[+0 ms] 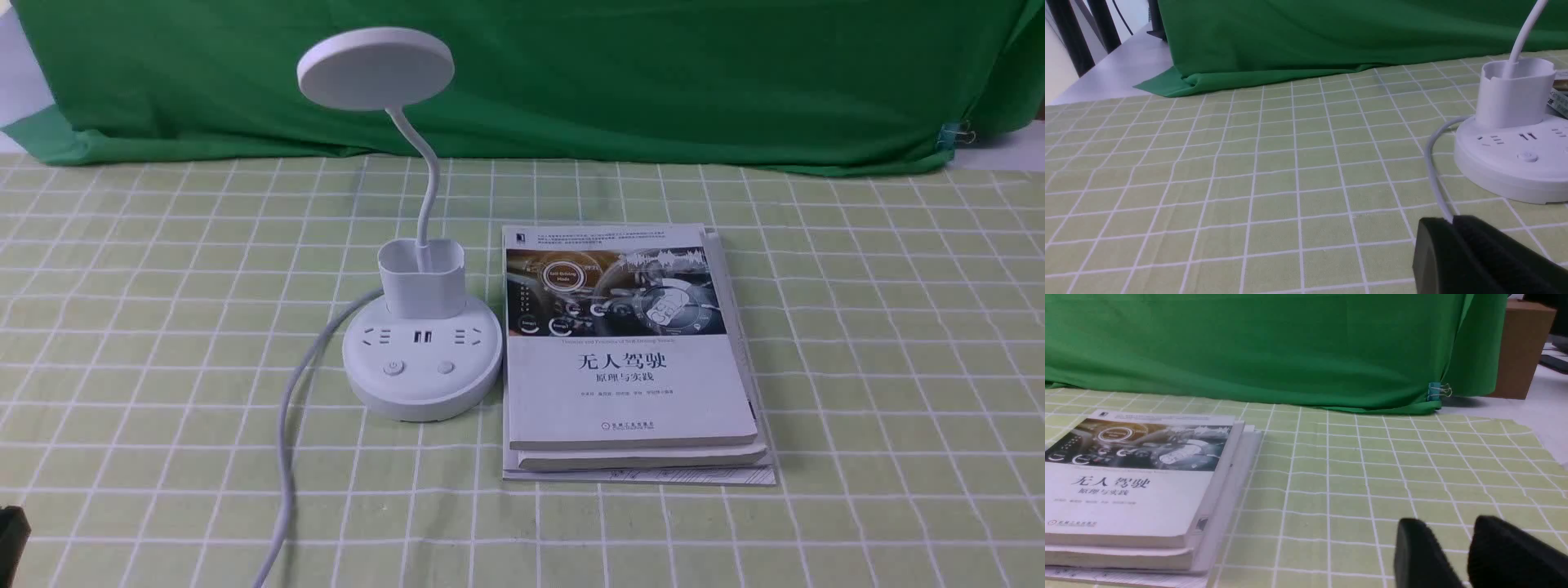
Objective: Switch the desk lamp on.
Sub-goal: Use the left arm to press the button switch on the lamp holder
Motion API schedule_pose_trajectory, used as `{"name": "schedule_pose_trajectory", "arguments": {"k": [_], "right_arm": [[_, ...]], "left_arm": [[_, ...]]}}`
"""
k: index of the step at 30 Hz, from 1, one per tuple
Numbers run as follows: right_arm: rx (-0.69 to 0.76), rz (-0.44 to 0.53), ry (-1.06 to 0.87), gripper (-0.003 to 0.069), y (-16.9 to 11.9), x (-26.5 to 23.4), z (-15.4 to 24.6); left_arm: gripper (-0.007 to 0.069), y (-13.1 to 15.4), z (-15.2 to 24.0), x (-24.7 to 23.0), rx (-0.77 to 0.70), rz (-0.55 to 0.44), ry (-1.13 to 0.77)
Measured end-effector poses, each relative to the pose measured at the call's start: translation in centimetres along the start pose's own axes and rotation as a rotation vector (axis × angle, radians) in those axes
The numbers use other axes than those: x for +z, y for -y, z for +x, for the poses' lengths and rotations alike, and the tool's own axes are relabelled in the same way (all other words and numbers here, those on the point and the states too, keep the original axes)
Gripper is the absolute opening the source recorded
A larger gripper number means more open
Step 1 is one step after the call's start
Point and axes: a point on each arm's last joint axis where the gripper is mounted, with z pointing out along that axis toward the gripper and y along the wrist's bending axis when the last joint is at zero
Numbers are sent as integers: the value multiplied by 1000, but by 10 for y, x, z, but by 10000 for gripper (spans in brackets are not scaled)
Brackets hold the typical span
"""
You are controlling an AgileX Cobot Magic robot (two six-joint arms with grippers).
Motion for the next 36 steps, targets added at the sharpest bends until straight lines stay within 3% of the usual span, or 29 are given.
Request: {"name": "schedule_pose_trajectory", "arguments": {"k": [30, 36], "right_arm": [[0, 0, 0, 245, 0, 0, 0], [0, 0, 0, 245, 0, 0, 0]], "left_arm": [[19, 0, -3, 0, -12, 0, 32], [19, 0, -15, -1, -133, 7, 162]]}}
